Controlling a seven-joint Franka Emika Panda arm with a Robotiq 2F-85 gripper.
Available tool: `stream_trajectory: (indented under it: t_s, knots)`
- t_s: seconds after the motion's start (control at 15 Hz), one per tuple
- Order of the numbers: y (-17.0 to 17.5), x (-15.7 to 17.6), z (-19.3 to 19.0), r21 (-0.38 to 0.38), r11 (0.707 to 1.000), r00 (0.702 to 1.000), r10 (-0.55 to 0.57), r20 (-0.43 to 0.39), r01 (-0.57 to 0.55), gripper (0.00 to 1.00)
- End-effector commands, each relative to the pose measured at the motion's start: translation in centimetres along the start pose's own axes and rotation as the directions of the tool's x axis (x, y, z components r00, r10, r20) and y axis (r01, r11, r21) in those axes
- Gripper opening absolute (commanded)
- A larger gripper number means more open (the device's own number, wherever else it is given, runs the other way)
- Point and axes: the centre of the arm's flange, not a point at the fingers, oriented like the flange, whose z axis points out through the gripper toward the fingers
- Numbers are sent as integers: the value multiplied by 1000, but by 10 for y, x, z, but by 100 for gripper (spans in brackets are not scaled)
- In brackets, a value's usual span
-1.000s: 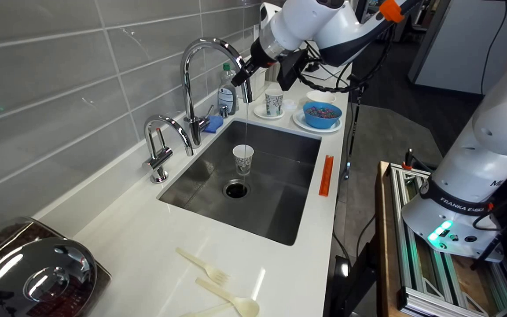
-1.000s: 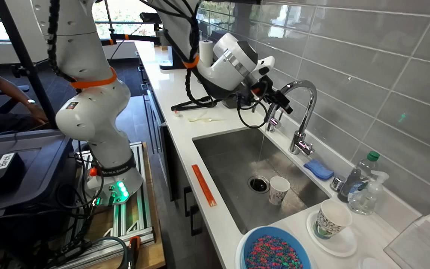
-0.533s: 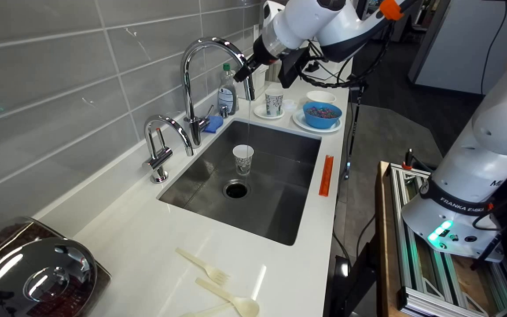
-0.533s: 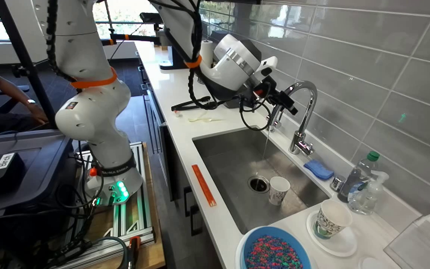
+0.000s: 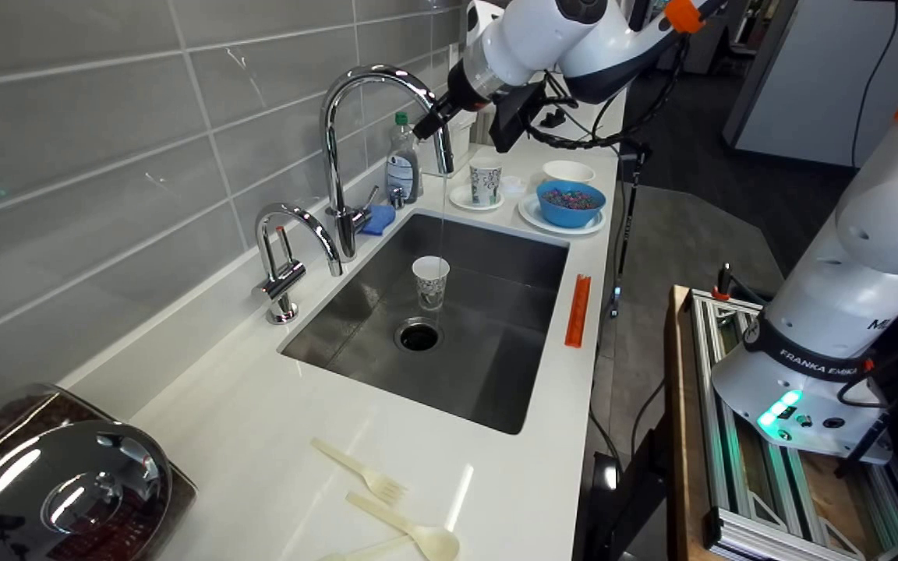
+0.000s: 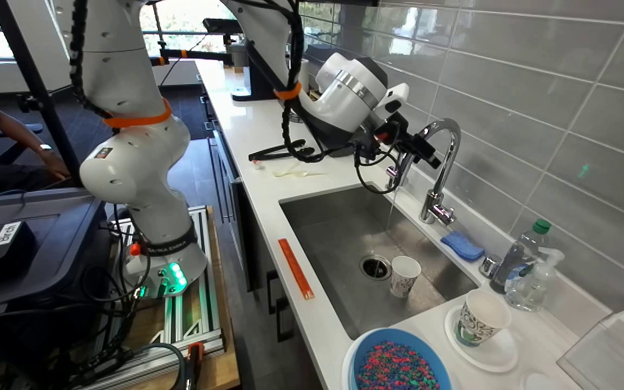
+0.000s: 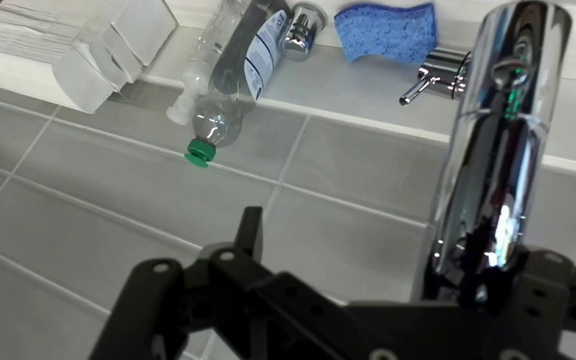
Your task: Open the faucet on the right then push it to the right side of the sink.
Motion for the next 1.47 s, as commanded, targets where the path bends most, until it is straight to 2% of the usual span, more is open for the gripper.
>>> stream_trajectory:
  t_s: [0.0,1.4]
  knots:
    - [4,-9,18,-3,1000,1000,13,-18,-13,100]
    - [30,-8,45,-32,999,998,23,-65,-25,100]
